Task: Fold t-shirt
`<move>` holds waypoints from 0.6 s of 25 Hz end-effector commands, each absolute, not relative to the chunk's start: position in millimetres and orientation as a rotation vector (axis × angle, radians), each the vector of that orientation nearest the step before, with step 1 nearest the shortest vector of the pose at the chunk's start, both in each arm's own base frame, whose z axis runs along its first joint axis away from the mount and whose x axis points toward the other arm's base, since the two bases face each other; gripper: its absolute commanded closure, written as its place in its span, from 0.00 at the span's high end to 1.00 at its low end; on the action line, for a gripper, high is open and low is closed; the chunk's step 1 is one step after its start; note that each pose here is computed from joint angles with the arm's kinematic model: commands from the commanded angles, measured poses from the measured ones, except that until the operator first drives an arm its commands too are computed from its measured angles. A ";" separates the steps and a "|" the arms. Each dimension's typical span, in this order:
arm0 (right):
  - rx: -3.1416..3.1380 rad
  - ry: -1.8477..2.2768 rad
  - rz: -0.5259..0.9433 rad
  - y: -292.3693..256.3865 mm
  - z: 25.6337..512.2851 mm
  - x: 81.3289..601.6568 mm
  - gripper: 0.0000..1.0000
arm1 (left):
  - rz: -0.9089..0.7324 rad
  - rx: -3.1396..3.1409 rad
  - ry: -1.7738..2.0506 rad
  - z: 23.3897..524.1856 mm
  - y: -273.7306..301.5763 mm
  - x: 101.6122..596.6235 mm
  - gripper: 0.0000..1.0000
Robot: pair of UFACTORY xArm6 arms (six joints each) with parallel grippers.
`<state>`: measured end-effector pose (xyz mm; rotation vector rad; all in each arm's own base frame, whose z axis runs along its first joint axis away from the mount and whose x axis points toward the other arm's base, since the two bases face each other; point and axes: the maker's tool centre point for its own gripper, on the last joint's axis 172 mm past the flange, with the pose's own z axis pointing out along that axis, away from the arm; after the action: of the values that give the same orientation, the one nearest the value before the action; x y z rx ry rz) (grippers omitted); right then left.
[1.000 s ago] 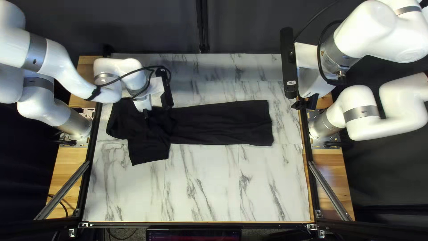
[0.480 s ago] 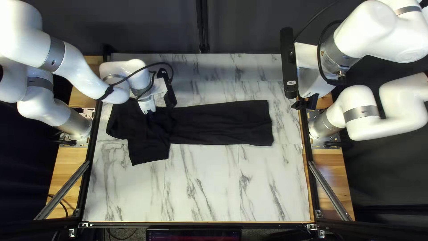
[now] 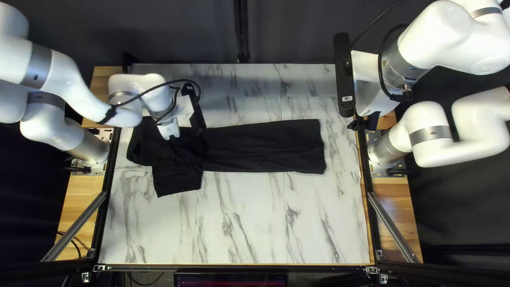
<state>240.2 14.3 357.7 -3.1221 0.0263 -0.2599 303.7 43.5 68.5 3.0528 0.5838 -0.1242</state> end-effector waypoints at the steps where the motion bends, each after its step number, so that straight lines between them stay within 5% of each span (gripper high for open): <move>1: -3.122 0.026 -0.260 14.3 357.7 240.2 1.00 | -0.136 3.079 0.622 75.2 40.9 290.3 0.03; 7: -3.122 0.026 -0.260 14.3 357.7 240.2 1.00 | -0.225 3.123 0.678 76.9 44.5 277.6 0.05; 8: -3.122 0.026 -0.260 14.3 357.7 240.2 1.00 | -0.237 3.127 0.681 76.8 44.5 277.1 0.14; 10: -3.122 0.026 -0.260 14.3 357.7 240.2 1.00 | -0.264 3.129 0.685 74.4 43.7 276.7 0.97; 15: -3.122 0.026 -0.260 14.3 357.7 240.2 1.00 | -0.312 3.139 0.704 72.6 41.0 269.9 1.00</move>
<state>240.2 14.3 357.7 -3.1221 0.0263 -0.2599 273.4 42.7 71.8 3.1323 0.6956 -0.2952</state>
